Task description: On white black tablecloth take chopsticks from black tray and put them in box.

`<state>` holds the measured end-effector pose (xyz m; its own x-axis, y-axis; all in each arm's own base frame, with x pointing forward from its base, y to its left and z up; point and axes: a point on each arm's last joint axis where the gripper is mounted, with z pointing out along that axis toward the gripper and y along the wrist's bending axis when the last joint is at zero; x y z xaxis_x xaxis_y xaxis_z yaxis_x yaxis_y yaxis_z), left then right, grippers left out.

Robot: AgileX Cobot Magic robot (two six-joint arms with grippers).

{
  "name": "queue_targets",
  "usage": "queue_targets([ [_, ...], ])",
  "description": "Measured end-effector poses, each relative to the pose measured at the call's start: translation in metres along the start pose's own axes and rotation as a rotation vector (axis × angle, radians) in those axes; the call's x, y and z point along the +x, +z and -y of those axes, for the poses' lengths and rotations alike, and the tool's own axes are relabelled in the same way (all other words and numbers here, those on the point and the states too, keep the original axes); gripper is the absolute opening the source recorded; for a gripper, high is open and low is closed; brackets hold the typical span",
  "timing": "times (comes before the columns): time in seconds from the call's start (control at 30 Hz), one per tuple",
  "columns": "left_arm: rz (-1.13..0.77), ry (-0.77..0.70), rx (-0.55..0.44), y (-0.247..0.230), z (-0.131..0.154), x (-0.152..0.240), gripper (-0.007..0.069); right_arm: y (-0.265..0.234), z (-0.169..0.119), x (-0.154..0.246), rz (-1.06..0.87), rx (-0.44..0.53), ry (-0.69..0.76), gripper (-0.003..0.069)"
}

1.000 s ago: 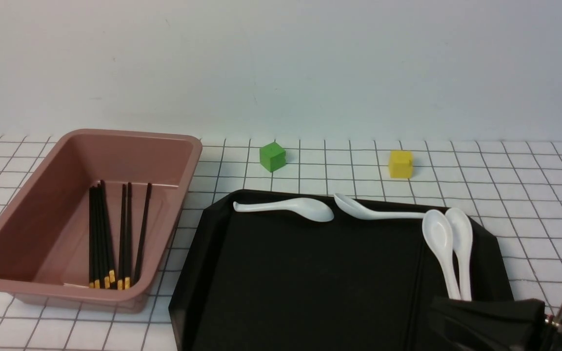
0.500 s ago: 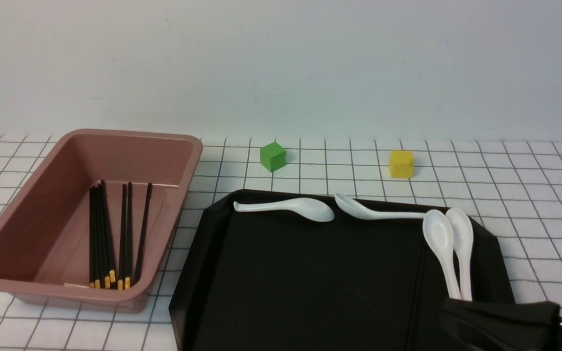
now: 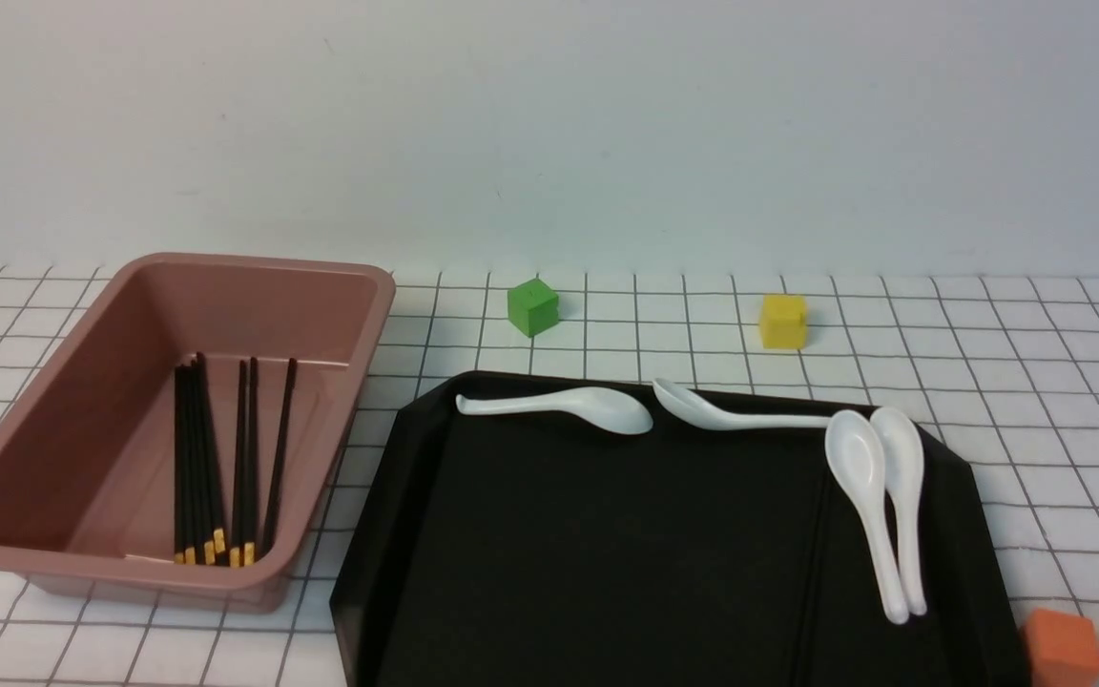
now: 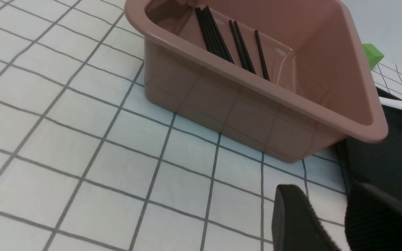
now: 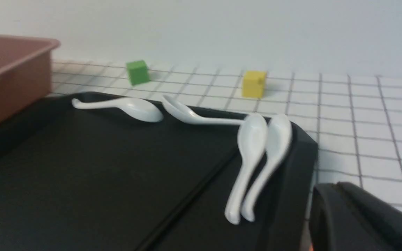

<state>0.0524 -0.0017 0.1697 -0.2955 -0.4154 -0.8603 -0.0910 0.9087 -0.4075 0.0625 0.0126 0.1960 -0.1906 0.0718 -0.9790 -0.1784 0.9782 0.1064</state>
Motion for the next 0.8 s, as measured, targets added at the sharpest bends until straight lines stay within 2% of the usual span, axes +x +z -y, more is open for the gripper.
queue_targets([
  [0.17,0.000,0.000,0.000,0.000,0.000,0.000,0.0238,-0.005,0.006,0.020,-0.065,0.082,0.018,0.0034],
  [0.8,0.000,0.000,0.000,0.000,0.000,0.000,0.0238,-0.007,0.006,0.022,-0.102,0.088,0.037,0.0061],
])
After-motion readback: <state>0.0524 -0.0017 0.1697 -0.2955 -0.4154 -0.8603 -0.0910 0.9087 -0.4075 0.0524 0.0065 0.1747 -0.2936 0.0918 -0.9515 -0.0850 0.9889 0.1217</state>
